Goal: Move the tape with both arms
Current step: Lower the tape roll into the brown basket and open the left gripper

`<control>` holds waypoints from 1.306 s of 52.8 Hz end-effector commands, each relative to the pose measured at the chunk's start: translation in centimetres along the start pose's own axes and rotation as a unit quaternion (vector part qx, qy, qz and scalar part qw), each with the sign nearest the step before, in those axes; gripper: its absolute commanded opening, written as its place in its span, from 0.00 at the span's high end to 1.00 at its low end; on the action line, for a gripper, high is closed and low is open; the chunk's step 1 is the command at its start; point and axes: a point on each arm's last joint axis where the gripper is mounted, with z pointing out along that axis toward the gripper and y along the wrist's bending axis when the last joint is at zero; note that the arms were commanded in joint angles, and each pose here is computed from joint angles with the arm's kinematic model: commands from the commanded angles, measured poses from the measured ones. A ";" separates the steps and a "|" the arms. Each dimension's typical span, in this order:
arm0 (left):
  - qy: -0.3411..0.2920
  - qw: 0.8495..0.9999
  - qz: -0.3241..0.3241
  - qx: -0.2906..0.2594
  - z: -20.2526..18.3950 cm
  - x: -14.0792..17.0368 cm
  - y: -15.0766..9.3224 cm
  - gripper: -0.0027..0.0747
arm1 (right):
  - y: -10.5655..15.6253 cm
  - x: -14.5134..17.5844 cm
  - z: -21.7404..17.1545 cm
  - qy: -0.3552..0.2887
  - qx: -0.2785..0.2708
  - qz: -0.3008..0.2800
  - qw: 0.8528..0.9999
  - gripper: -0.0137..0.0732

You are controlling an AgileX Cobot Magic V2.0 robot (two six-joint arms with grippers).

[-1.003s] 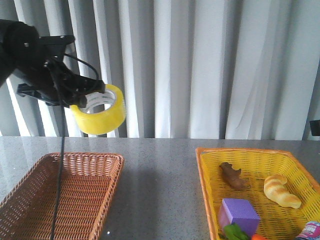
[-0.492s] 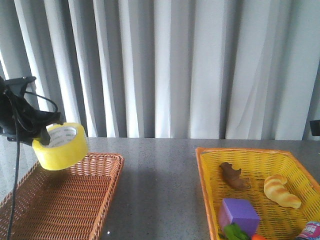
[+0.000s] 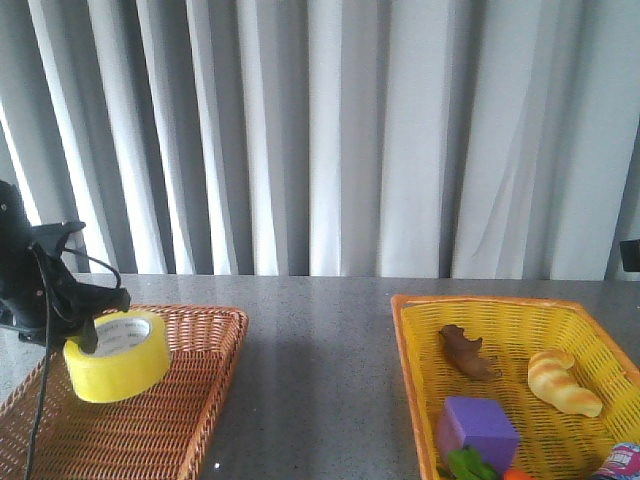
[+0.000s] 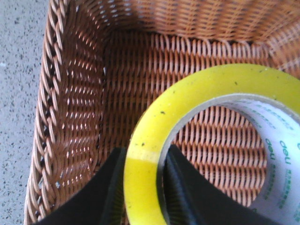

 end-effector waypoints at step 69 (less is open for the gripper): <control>0.012 0.997 0.077 0.028 1.7 0.1 -1.5 0.56 | -0.3 -1.4 -1.4 -0.058 0.009 -0.001 0.998 0.85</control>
